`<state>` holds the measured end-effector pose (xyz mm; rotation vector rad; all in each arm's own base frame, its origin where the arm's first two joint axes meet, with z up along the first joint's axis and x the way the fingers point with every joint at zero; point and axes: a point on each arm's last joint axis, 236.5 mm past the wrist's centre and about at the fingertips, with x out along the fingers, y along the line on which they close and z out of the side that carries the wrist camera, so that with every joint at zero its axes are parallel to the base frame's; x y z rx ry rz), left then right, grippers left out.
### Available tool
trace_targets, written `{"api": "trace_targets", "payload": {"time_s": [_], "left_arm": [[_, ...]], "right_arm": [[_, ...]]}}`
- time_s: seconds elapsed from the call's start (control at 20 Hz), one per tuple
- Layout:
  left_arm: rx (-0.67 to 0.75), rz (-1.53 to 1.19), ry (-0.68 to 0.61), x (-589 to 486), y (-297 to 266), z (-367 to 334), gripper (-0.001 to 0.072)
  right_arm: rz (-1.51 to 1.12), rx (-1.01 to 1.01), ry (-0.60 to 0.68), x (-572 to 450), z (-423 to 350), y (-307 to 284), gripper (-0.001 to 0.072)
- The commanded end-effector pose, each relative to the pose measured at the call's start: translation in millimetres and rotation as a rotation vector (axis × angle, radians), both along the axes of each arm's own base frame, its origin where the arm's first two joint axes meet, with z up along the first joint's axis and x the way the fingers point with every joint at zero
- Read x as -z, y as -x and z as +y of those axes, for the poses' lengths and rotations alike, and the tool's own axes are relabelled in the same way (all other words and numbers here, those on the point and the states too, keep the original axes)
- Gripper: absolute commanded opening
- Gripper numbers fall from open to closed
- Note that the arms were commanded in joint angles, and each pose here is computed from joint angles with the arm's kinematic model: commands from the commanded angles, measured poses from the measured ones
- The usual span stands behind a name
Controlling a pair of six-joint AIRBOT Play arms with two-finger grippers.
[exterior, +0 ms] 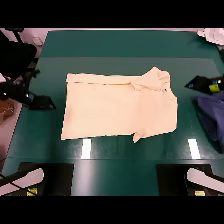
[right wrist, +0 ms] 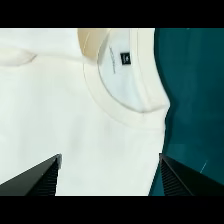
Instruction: Fold the shirts.
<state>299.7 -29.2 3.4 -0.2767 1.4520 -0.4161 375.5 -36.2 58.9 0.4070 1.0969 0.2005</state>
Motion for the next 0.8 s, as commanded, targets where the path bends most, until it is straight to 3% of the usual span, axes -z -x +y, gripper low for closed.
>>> {"api": "trace_targets", "payload": {"time_s": [0.0,0.15,0.45,0.75], "left_arm": [[-0.049,0.095,0.156,25,38,-35,0.0645],[-0.083,0.086,0.21,40,50,-50,0.0645],[-0.102,0.145,0.178,67,72,-48,0.0644],[-0.127,0.102,-0.073,73,78,2,0.0644]], "right_arm": [[0.016,0.066,-0.021,13,0,40,0.0667],[-0.02,0.136,-0.001,13,-13,57,0.0667],[0.012,0.148,-0.021,27,-8,71,0.0667],[0.156,0.09,-0.091,65,4,77,0.0667]]}}
